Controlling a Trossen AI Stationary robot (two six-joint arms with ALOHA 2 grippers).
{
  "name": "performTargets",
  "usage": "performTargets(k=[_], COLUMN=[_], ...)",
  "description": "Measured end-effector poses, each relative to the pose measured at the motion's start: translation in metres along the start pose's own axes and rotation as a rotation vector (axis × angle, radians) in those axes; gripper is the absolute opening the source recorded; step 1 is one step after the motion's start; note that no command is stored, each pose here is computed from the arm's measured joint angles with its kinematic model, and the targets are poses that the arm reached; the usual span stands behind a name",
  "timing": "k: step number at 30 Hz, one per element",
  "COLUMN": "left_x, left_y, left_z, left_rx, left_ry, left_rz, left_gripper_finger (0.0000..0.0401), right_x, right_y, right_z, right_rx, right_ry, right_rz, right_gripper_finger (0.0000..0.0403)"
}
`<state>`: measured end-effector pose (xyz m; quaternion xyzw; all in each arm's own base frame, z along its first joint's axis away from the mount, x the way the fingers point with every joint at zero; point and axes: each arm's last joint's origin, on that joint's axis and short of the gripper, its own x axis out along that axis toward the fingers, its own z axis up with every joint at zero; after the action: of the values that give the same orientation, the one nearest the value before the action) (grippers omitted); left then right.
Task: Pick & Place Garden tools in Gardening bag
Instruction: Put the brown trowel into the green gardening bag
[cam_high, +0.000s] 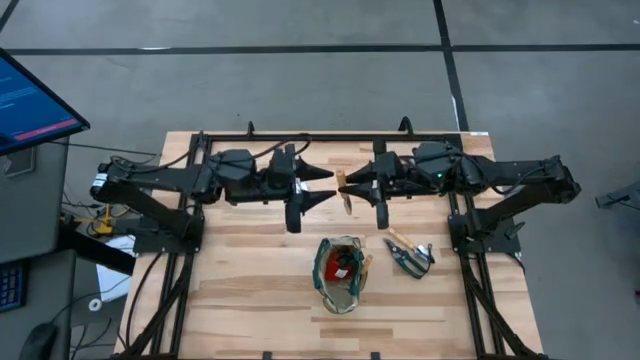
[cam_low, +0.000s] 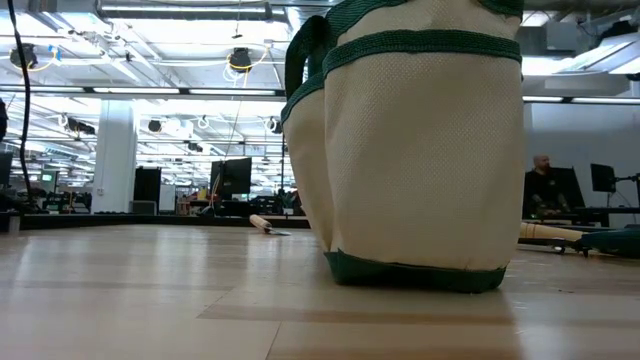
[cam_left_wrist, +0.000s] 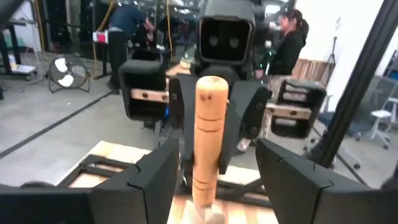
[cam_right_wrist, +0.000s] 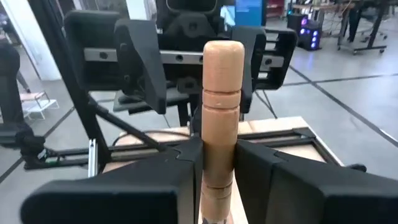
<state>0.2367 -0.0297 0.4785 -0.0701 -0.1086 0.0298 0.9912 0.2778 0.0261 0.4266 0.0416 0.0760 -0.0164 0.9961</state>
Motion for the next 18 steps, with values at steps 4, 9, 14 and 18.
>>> performTargets(k=[4,9,14,18], left_x=[0.0,0.004,0.01,0.011], left_y=[0.003,0.007,0.007,0.007], left_z=[0.006,0.004,-0.001,-0.002], left_rx=[-0.008,-0.008,-0.007,-0.005], left_ry=[-0.056,-0.047,-0.032,-0.024], left_rz=[-0.017,-0.035,-0.05,-0.05], left_gripper_finger=[0.0214,0.0214,0.0214,0.0214], right_x=[0.005,0.016,0.019,0.019], right_y=[0.0,0.002,0.005,0.005], right_z=[-0.002,-0.007,-0.005,-0.005], right_rx=[-0.007,-0.009,-0.006,-0.006], right_ry=[0.004,0.006,-0.022,-0.02], right_rz=[-0.001,0.005,0.016,0.018], right_gripper_finger=[0.0057,0.0057,0.0057,0.0057])
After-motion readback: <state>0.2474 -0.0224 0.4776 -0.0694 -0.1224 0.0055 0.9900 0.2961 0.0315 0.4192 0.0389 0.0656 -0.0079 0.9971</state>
